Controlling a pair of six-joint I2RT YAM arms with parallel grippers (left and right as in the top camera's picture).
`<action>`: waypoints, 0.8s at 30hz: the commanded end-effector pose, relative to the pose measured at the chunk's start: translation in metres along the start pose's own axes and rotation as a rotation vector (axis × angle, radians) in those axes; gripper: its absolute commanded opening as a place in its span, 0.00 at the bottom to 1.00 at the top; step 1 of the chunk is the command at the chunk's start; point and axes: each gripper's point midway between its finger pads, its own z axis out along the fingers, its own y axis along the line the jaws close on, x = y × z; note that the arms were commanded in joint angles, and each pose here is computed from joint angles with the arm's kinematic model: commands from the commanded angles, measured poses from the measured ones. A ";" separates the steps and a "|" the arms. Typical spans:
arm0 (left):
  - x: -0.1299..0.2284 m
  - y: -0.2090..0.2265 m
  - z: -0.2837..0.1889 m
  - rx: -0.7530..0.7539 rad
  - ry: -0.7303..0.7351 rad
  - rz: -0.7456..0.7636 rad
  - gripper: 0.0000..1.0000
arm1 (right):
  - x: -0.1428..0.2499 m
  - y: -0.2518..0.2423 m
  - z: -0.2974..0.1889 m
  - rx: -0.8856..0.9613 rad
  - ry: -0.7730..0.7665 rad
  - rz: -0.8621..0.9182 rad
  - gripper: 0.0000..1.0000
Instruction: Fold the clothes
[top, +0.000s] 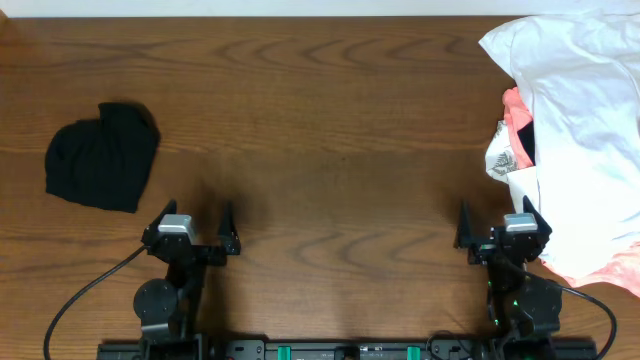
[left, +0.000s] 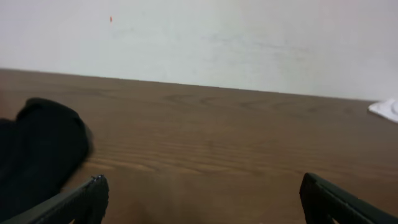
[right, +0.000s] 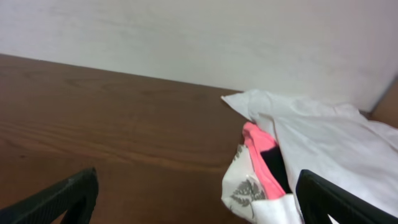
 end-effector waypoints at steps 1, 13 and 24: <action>0.010 -0.001 0.000 0.004 0.041 -0.107 0.98 | 0.004 -0.013 -0.002 0.066 0.059 0.055 0.99; -0.024 -0.006 -0.001 -0.025 0.182 -0.169 0.98 | -0.034 -0.025 -0.004 0.111 0.325 0.077 0.99; -0.047 -0.006 0.009 -0.093 0.530 -0.215 0.98 | -0.019 -0.018 0.009 0.051 0.930 0.071 0.99</action>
